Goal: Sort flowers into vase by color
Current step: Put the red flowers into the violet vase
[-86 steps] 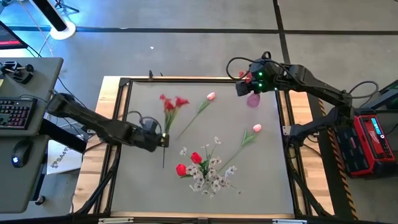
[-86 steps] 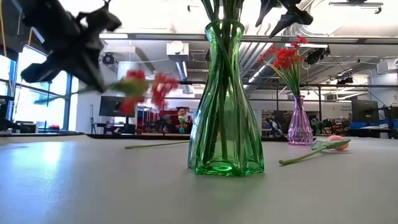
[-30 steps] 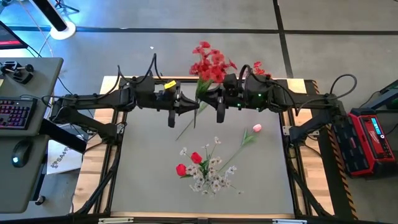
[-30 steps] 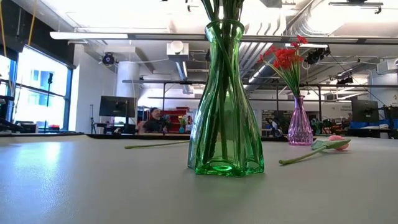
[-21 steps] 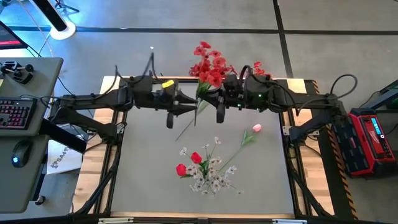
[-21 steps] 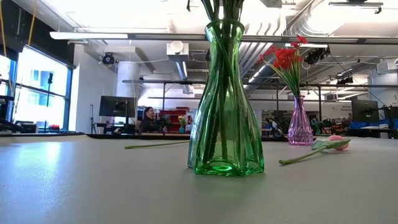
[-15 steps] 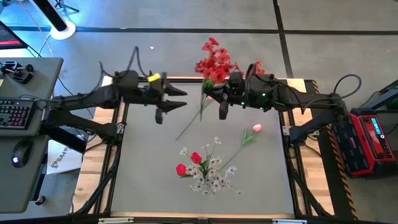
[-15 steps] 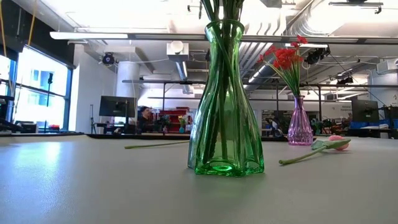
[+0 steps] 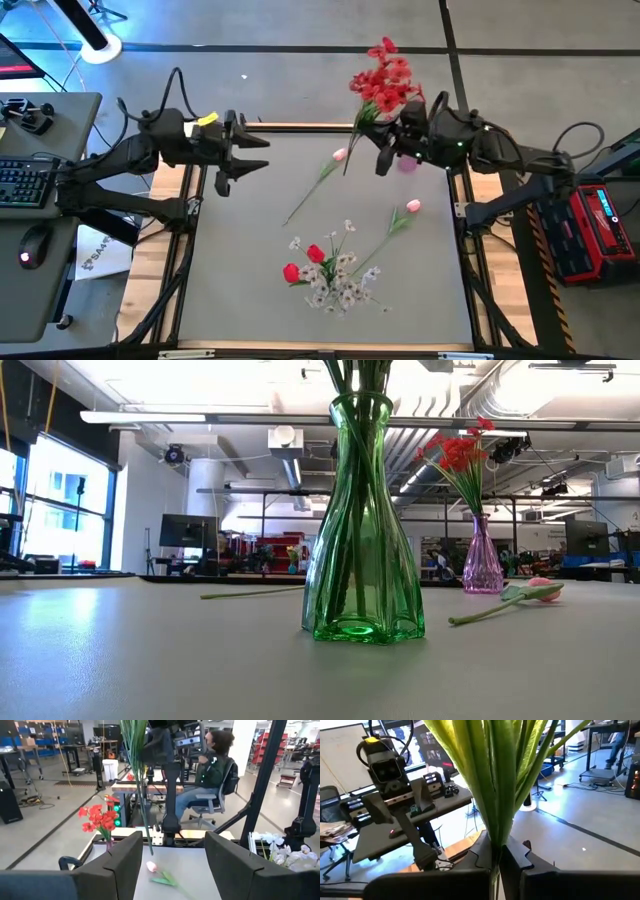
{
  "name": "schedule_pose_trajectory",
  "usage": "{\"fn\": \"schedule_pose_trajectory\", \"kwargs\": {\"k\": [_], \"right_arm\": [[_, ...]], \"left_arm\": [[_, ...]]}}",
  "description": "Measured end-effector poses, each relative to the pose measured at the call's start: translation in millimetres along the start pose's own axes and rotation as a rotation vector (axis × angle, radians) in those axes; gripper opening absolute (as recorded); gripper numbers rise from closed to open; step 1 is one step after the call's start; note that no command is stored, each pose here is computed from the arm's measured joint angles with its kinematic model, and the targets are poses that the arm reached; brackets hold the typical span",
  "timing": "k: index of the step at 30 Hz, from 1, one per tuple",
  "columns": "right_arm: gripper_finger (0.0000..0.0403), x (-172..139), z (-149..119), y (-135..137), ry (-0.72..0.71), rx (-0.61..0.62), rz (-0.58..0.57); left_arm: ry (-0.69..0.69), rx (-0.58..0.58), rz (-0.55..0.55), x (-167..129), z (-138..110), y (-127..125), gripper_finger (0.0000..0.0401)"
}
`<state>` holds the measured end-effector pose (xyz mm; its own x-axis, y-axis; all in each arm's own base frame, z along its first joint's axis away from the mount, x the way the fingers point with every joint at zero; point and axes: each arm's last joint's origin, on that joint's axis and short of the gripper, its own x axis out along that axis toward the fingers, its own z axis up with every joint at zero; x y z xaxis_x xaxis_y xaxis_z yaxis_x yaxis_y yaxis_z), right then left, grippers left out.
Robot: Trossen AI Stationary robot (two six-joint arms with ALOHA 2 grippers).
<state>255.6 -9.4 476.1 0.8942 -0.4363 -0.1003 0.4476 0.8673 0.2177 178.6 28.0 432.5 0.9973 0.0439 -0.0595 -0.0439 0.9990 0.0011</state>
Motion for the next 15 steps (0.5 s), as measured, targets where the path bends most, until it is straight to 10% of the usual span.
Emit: {"fn": "schedule_pose_trajectory", "kwargs": {"k": [15], "right_arm": [[0.0000, -40.2, -36.5, -10.8, 0.237, -0.016, -0.385]], "left_arm": [[0.059, -0.014, 0.001, 15.9, -8.3, 2.1, 0.0200]]}}
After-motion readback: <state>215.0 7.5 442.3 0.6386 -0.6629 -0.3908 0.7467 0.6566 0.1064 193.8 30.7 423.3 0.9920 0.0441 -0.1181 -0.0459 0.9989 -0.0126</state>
